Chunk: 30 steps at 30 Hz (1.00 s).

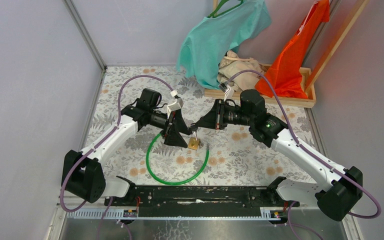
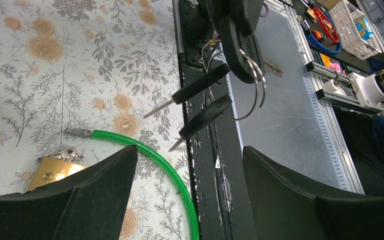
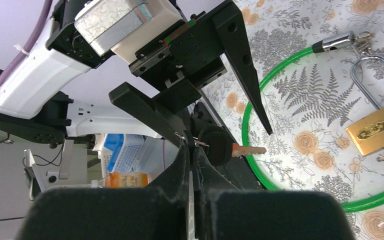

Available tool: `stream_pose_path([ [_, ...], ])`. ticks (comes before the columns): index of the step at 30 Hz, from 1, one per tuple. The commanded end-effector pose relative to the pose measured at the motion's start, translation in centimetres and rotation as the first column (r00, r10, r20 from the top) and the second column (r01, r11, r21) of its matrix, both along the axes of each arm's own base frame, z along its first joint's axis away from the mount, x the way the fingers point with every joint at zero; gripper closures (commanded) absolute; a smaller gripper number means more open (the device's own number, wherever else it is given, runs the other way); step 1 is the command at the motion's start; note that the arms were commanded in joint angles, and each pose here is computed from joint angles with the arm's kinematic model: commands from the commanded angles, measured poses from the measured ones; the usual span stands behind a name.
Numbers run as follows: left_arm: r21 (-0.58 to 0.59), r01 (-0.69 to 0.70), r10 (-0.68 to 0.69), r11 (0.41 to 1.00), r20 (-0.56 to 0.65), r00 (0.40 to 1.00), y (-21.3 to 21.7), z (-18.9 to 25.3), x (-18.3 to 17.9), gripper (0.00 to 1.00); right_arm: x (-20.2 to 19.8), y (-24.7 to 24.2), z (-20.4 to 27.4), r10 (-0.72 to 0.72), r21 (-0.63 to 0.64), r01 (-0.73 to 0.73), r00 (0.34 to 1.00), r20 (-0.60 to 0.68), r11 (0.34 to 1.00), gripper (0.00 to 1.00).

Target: Unlock with the key

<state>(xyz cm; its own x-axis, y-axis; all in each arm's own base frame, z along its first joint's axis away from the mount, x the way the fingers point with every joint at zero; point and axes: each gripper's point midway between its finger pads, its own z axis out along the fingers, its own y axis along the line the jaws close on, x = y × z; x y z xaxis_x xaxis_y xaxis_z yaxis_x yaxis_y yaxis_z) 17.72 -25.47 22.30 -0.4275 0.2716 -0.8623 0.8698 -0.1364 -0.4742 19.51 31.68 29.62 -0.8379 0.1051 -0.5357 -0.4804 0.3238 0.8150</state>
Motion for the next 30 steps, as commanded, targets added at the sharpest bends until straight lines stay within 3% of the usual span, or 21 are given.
stream_pose_path([
  [1, -0.076, 0.062, -0.057, 0.995, 0.058, 0.997, -0.3, 1.3, -0.4, 0.18, -1.0, 0.7, 4.3, 0.054, 0.128, -0.062, 0.997, 0.062, 0.99, 1.0],
  [5, -0.091, 0.083, -0.076, 0.992, 0.072, 0.994, -0.2, 1.6, -0.8, 0.18, -1.1, 0.8, 4.3, 0.066, 0.141, -0.072, 0.997, 0.05, 0.987, 1.0],
  [11, -0.13, 0.116, -0.104, 0.985, 0.09, 0.99, -0.1, 2.9, -1.6, 0.31, -1.0, 0.9, 4.2, 0.062, 0.143, -0.068, 0.997, 0.046, 0.987, 1.0],
  [30, -0.175, 0.149, -0.128, 0.973, 0.126, 0.984, 0.3, 4.4, -2.7, 0.38, -1.1, 1.2, 3.7, 0.067, 0.15, -0.071, 0.997, 0.033, 0.986, 1.0],
])
